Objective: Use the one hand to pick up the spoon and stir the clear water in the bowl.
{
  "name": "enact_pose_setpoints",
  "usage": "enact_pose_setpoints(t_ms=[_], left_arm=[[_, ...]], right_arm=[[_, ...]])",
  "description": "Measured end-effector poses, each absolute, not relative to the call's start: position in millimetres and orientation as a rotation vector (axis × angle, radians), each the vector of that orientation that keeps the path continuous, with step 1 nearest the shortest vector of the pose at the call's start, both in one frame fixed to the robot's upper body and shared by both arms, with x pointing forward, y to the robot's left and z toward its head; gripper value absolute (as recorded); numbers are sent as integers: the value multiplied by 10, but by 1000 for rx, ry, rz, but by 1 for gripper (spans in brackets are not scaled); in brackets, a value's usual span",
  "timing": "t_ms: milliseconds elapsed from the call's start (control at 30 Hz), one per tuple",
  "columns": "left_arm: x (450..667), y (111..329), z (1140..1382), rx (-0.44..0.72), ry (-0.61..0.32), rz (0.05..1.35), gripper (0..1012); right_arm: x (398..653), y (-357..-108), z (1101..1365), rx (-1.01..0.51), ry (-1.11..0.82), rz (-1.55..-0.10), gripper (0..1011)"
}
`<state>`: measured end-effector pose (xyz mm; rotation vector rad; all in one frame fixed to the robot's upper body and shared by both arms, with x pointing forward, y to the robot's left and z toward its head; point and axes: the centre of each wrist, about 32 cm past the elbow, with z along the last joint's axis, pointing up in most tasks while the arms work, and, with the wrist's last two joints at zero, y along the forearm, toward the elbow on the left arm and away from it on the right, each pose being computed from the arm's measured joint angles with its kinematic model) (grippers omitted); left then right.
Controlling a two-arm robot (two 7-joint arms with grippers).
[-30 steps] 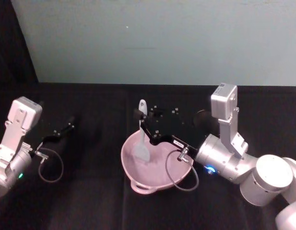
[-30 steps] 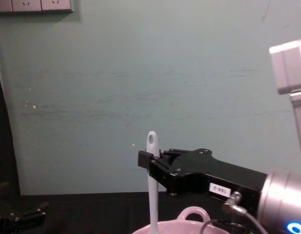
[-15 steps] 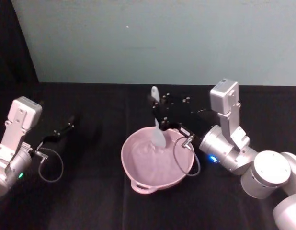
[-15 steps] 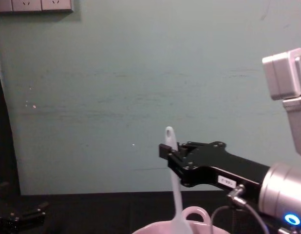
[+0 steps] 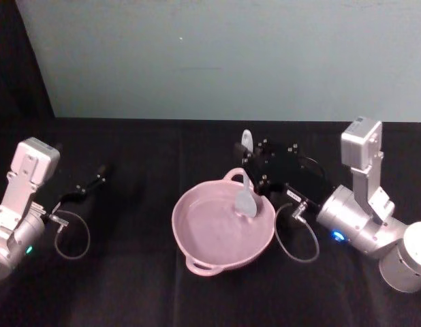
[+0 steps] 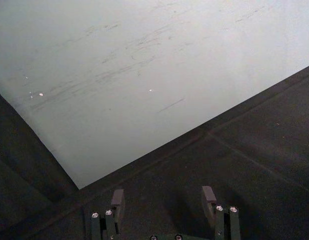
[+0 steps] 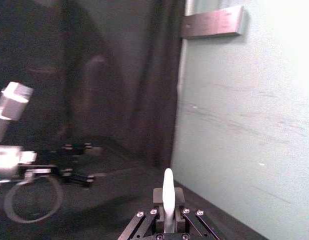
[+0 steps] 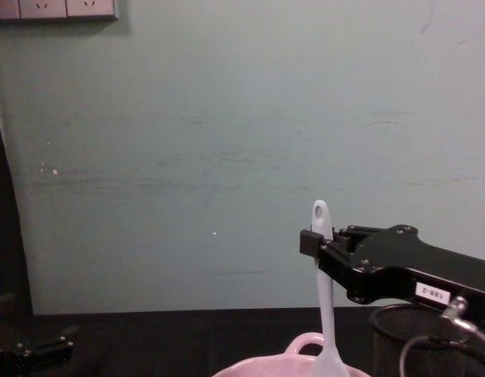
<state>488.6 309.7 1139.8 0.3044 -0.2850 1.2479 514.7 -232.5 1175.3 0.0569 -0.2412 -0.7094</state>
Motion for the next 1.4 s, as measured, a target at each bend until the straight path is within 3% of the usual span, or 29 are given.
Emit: enact_pose_setpoints(t_ms=[200,567,967,1400], left_arm=[[4886,3097,11398,304,-285,1248,1005],[4886,3097,11398,304,-285,1248,1005],[4886,3097,11398,304,-285,1248,1005],[4886,3097,11398,304,-285,1248,1005]], right_arm=[[5083,-2330,11751,76,-218,-615,116],[5116,-2028,11585,131,-172,-522,116],[5327,-1876,11511,114,-255,-641,116],[5283,-2134,11582,88,-298,-737,116]])
